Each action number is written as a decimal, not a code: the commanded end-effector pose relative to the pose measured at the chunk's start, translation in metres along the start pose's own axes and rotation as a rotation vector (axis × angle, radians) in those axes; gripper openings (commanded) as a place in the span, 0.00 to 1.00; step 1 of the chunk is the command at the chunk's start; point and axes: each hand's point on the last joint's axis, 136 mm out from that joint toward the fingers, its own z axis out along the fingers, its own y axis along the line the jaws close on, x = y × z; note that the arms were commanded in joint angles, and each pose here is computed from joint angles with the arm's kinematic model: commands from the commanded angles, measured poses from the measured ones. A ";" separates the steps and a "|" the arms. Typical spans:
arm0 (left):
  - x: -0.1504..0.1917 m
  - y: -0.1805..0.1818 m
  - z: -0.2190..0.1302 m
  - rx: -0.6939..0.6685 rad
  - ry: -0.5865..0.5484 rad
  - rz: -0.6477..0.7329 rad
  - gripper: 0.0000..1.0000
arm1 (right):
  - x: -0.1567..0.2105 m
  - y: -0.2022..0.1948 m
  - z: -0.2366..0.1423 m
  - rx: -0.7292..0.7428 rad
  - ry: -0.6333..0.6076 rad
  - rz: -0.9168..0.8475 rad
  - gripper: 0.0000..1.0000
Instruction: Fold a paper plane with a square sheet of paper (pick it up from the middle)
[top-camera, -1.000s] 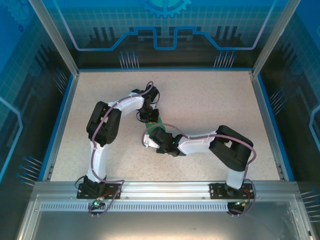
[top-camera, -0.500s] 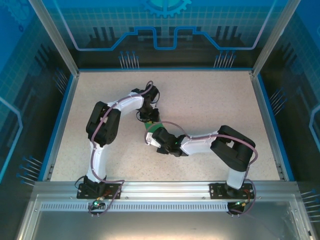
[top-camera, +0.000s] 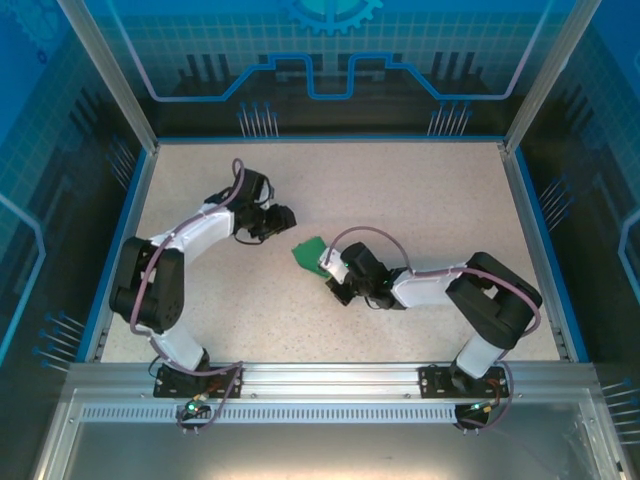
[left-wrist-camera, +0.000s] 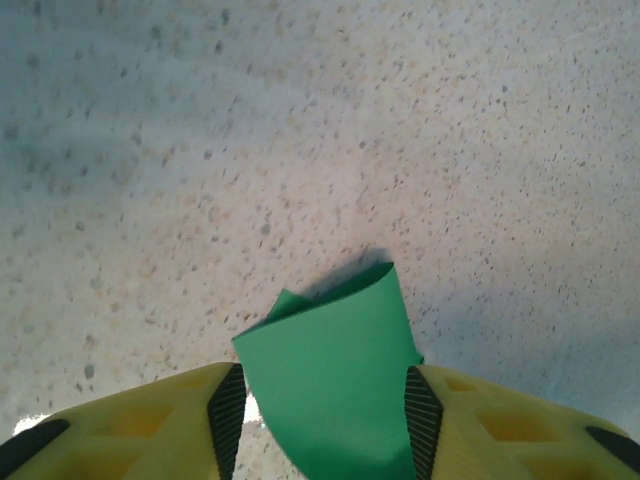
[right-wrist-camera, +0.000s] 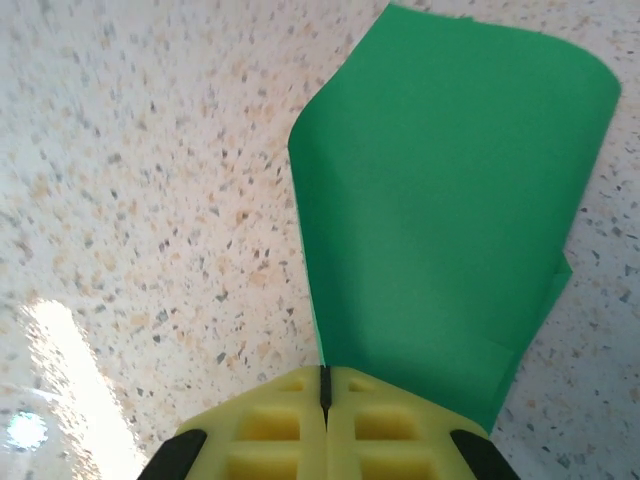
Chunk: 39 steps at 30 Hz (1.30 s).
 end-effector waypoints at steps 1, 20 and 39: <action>0.007 -0.020 -0.007 0.160 -0.043 -0.029 0.55 | -0.026 0.004 -0.011 -0.125 -0.139 0.159 0.00; 0.075 -0.030 0.020 0.399 -0.035 -0.082 0.67 | -0.021 -0.021 -0.005 -0.212 -0.186 0.476 0.00; 0.081 -0.045 0.047 0.373 -0.026 0.060 0.57 | 0.005 -0.042 0.006 -0.260 -0.136 0.815 0.00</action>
